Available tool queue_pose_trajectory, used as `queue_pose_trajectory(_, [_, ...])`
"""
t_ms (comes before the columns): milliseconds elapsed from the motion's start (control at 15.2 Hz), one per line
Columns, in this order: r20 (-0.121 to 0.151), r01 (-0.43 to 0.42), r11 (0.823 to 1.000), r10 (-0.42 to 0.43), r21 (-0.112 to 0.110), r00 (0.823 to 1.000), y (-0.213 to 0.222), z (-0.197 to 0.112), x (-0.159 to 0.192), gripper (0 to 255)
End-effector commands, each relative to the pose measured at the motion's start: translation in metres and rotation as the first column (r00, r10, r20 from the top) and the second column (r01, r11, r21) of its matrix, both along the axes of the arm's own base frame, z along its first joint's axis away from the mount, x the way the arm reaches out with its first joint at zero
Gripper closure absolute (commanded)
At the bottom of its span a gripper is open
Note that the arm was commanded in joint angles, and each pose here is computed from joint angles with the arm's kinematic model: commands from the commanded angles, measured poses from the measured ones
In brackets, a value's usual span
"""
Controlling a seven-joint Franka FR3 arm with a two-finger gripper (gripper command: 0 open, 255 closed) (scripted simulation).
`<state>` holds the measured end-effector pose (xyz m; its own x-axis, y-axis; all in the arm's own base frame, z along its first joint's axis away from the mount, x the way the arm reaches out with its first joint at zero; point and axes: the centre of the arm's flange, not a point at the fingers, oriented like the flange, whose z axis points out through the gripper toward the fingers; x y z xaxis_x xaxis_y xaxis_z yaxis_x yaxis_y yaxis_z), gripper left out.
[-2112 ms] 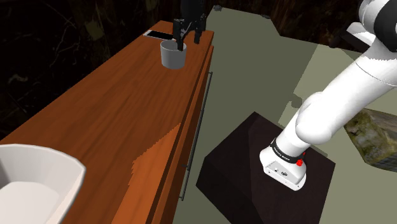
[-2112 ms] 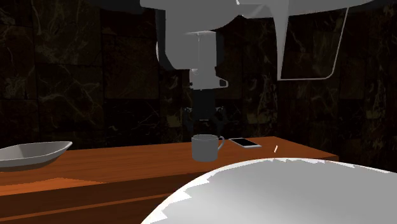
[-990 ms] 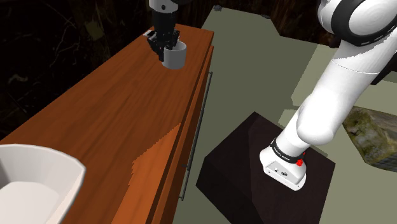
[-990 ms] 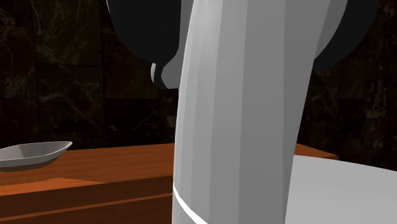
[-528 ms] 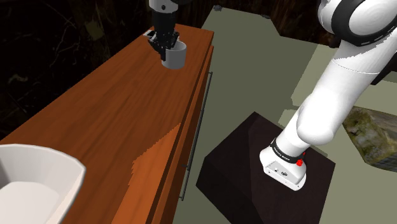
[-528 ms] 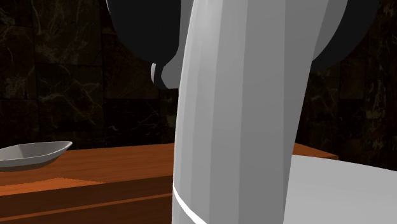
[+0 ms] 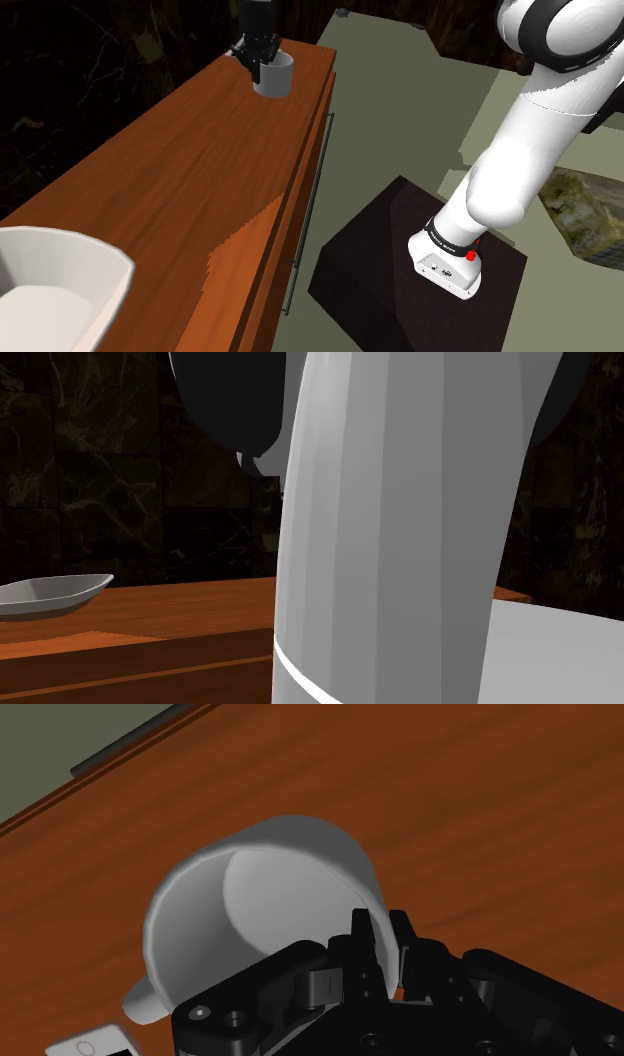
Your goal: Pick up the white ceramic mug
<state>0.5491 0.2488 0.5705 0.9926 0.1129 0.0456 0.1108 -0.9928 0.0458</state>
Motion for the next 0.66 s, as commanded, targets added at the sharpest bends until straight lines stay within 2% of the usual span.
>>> queue_pose_trajectory(0, [0.000,0.000,1.000,0.000,0.000,1.000,0.000,0.011,-0.001,255])
queue_pose_trajectory(462, [0.000,0.000,1.000,0.000,0.000,1.000,0.000,0.048,-0.001,255])
queue_pose_trajectory(594, [0.000,0.000,1.000,0.000,0.000,1.000,0.000,0.048,-0.001,255])
